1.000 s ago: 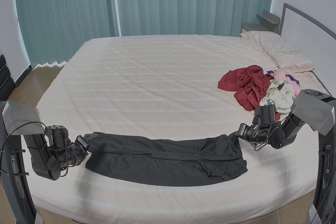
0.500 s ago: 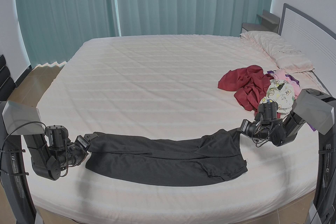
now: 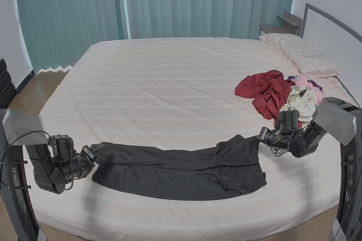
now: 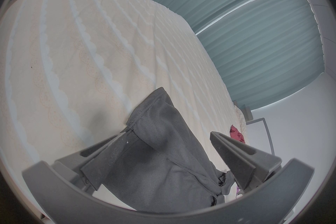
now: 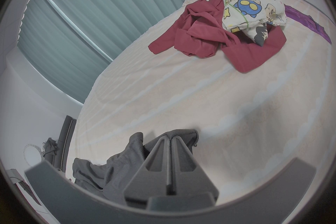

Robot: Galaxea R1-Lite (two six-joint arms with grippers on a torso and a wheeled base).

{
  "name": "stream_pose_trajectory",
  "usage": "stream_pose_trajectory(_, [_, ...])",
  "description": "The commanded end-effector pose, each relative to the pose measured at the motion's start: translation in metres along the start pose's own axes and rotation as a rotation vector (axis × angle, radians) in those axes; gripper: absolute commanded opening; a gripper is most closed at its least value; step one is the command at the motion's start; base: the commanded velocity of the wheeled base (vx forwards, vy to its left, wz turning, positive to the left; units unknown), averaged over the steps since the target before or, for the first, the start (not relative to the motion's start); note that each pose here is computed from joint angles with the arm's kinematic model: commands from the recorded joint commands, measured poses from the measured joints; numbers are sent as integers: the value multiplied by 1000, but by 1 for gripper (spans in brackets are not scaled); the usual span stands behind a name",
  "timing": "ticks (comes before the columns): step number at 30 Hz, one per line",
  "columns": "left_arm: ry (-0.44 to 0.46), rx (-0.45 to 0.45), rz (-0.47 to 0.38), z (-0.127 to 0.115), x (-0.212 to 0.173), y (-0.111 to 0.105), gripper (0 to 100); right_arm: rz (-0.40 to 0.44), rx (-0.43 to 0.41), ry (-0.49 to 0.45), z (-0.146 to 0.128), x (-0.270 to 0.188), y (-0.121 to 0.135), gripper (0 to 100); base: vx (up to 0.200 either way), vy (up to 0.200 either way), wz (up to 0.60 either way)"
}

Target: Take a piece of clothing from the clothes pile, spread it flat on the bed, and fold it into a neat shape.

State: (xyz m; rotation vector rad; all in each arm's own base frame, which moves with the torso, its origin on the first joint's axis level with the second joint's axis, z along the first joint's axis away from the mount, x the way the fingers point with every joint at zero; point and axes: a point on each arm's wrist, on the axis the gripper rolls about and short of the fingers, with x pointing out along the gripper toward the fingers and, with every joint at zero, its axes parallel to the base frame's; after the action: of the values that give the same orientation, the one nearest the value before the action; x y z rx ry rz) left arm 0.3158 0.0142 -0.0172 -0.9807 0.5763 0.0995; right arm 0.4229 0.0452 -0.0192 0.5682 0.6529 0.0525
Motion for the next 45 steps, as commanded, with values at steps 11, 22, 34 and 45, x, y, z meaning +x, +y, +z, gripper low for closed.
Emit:
stream_pose_trajectory(11, [8,155,32,6,-24,12,100,-26,7,17,-4,-8,-5,100,0,0,0])
stream_pose_trajectory(22, [151,399,93,-19,-32,35,100,-106,55,97,-27,-41,-22,100,0,0,0])
stream_pose_trajectory(34, [188,433,92,-31,-13,36,100,-117,202,138,-40,-48,-19,100,0,0,0])
stream_pose_trajectory(45, [178,455,166,-37,-17,39,0,-109,204,131,-42,-56,-19,100,0,0,0])
